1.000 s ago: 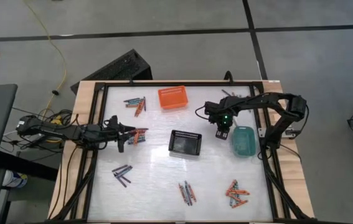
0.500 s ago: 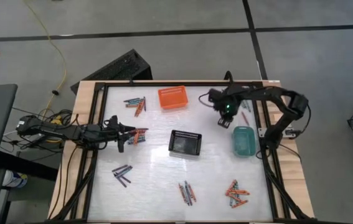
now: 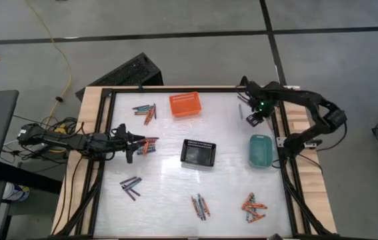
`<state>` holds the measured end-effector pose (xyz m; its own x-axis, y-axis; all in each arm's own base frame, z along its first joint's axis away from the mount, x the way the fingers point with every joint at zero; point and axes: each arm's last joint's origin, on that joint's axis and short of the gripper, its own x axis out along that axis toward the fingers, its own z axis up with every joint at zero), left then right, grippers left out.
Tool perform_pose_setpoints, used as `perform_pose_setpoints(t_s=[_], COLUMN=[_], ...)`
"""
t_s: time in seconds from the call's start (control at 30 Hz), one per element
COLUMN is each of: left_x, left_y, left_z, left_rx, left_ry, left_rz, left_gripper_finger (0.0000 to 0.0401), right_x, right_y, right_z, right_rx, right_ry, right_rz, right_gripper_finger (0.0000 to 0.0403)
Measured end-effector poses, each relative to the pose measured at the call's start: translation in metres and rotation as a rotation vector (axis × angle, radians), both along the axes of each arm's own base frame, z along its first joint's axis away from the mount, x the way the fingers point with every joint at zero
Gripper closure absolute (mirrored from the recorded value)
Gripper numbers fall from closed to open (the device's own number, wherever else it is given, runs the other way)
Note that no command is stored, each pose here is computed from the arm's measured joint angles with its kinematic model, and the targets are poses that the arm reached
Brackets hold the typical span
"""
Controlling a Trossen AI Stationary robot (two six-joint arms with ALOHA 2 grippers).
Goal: Sort crayons
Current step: Put the orange crayon into the orange bin
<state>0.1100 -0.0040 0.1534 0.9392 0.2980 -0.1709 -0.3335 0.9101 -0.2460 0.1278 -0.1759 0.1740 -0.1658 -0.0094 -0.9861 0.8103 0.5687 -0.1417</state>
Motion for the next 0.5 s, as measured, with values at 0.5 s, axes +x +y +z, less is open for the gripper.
perform_pose_setpoints(t_s=[0.5], left_x=[0.0], left_y=[0.0], left_z=[0.0], left_rx=[0.0], left_ry=[0.0], left_rz=[0.0], left_gripper_finger=[0.0285], right_x=[0.002], right_y=[0.003], right_z=[-0.018], right_rx=[-0.008], right_ry=[0.045], right_rz=[-0.071], right_gripper_finger=[0.026])
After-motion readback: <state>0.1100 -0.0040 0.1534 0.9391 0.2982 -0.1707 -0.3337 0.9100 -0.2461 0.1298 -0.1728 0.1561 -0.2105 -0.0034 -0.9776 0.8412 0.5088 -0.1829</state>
